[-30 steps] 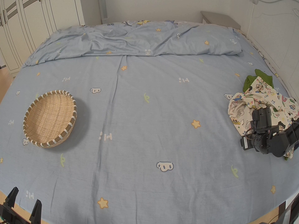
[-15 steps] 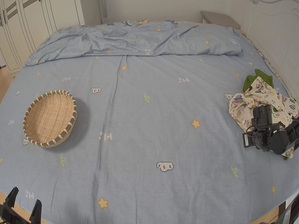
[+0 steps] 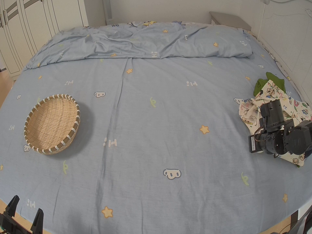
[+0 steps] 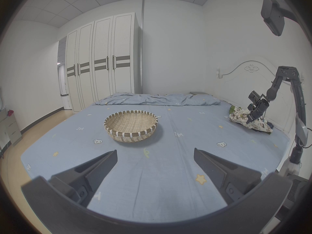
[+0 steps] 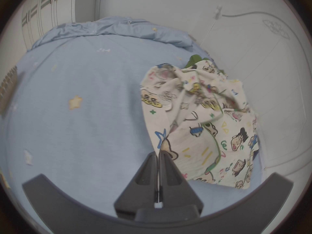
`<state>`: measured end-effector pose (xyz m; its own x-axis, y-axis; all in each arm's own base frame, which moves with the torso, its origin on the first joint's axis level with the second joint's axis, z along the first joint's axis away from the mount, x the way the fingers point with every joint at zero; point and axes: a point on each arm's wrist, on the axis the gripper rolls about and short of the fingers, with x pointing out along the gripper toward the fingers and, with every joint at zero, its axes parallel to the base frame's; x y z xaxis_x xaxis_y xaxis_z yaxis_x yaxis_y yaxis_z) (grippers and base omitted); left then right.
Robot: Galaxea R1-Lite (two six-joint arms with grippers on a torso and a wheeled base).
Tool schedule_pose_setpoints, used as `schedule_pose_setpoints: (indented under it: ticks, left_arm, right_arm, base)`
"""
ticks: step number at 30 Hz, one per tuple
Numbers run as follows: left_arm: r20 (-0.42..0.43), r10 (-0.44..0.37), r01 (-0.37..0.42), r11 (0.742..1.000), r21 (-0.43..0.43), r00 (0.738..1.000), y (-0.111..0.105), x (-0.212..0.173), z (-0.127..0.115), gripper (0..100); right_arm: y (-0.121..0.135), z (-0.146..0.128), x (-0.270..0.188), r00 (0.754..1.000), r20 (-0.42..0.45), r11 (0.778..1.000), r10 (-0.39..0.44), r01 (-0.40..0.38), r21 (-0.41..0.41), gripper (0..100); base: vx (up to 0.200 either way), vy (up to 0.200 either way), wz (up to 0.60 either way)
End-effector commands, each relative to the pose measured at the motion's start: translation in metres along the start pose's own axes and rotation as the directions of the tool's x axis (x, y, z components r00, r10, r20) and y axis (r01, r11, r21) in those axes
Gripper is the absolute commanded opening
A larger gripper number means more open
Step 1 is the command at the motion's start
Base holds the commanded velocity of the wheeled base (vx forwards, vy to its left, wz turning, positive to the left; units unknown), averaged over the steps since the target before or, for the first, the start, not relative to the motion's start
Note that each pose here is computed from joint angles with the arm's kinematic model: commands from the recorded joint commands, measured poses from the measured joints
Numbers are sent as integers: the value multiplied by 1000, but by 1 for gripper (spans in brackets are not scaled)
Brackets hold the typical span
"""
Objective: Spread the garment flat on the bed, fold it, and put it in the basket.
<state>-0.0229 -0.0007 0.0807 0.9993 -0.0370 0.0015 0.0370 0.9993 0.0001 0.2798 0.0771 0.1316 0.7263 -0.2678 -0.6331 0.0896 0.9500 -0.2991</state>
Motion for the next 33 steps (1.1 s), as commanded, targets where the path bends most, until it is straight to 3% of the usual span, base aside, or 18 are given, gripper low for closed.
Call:
schedule_pose_setpoints:
  ticks: [1, 5, 9, 13, 14, 15, 16, 18, 25, 29, 33]
  left_arm:
    - [-11, 0, 0, 1000, -2, 1000, 0, 1, -5, 100]
    - [-11, 0, 0, 1000, 0, 1000, 0, 1, -5, 100]
    - [-11, 0, 0, 1000, 0, 1000, 0, 1, -5, 100]
    - [-11, 0, 0, 1000, 0, 1000, 0, 1, -5, 100]
    - [-11, 0, 0, 1000, 0, 1000, 0, 1, -5, 100]
    - [-11, 0, 0, 1000, 0, 1000, 0, 1, -5, 100]
    - [-11, 0, 0, 1000, 0, 1000, 0, 1, -5, 100]
    - [-11, 0, 0, 1000, 0, 1000, 0, 1, -5, 100]
    - [-11, 0, 0, 1000, 0, 1000, 0, 1, -5, 100]
    - [-11, 0, 0, 1000, 0, 1000, 0, 1, -5, 100]
    - [-11, 0, 0, 1000, 0, 1000, 0, 1, -5, 100]
  right_arm:
    - [28, 24, -68, 961, 72, 958, 267, -272, 85, 0]
    - [48, 27, -90, 920, 68, 914, 386, -391, 103, 0]
    - [64, 29, -105, 891, 91, 888, 445, -453, 87, 0]
    - [89, 29, -125, 833, 97, 833, 544, -550, 52, 0]
    - [100, 30, -135, 798, 95, 799, 595, -600, 40, 0]
    - [100, 30, -135, 798, 95, 799, 595, -600, 40, 0]
    - [111, 32, -144, 760, 92, 761, 644, -648, 28, 0]
    - [131, 36, -153, 714, 91, 717, 694, -697, 11, 0]
    - [189, 53, -155, 663, 104, 668, 742, -744, -25, 0]
    - [215, 51, -153, 648, 90, 653, 757, -756, -44, 0]
    - [226, 47, -148, 644, 70, 647, 762, -761, -51, 0]
  base:
    - [0, 0, 0]
    - [0, 0, 0]
    - [0, 0, 0]
    - [0, 0, 0]
    - [0, 0, 0]
    - [0, 0, 0]
    - [0, 0, 0]
    - [0, 0, 0]
    - [0, 0, 0]
    - [0, 0, 0]
    - [0, 0, 0]
